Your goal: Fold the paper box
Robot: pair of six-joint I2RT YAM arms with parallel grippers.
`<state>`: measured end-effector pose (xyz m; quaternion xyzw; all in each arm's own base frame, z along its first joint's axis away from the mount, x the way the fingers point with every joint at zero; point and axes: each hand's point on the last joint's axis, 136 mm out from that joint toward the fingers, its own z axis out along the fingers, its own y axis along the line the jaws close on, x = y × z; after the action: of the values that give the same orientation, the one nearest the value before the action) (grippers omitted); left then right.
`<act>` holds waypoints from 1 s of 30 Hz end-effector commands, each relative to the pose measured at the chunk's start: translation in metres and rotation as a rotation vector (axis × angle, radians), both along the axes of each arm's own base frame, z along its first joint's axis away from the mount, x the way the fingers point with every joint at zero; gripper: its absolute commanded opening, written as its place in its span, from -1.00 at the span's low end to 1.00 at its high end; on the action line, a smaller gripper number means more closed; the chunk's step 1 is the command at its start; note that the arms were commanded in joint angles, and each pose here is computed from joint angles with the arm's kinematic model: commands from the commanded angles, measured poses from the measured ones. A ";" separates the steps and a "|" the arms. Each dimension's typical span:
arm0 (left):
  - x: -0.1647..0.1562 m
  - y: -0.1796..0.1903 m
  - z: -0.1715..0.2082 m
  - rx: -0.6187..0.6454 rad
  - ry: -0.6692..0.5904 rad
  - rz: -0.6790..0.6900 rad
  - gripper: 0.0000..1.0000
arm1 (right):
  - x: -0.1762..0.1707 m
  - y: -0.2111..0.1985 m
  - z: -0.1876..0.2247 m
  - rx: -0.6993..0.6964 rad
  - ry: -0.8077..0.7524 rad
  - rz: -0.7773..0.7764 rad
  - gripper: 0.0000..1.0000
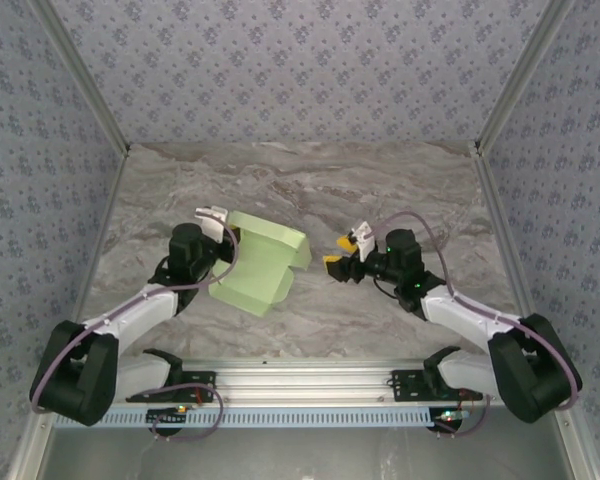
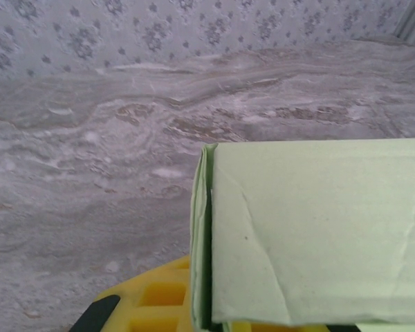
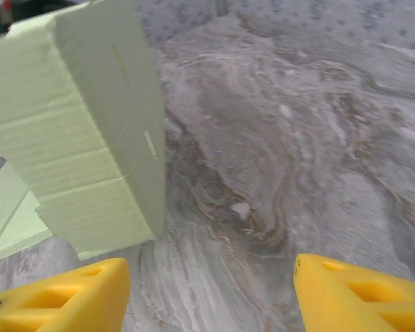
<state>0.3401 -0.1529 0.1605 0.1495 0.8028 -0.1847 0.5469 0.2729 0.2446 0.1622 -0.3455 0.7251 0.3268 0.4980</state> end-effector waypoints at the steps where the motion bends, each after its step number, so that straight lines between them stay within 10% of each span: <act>1: -0.009 -0.010 0.010 -0.103 0.068 -0.087 -1.00 | -0.009 0.025 0.029 0.018 -0.168 0.135 0.33; 30: 0.009 -0.055 -0.010 -0.337 0.406 -0.276 -1.00 | -0.027 0.040 0.060 0.041 -0.263 0.167 0.29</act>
<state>0.3465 -0.1965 0.1417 0.1186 0.8330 -0.3929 0.3710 0.2472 0.2792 0.2127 -0.4268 0.6274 0.3346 0.5587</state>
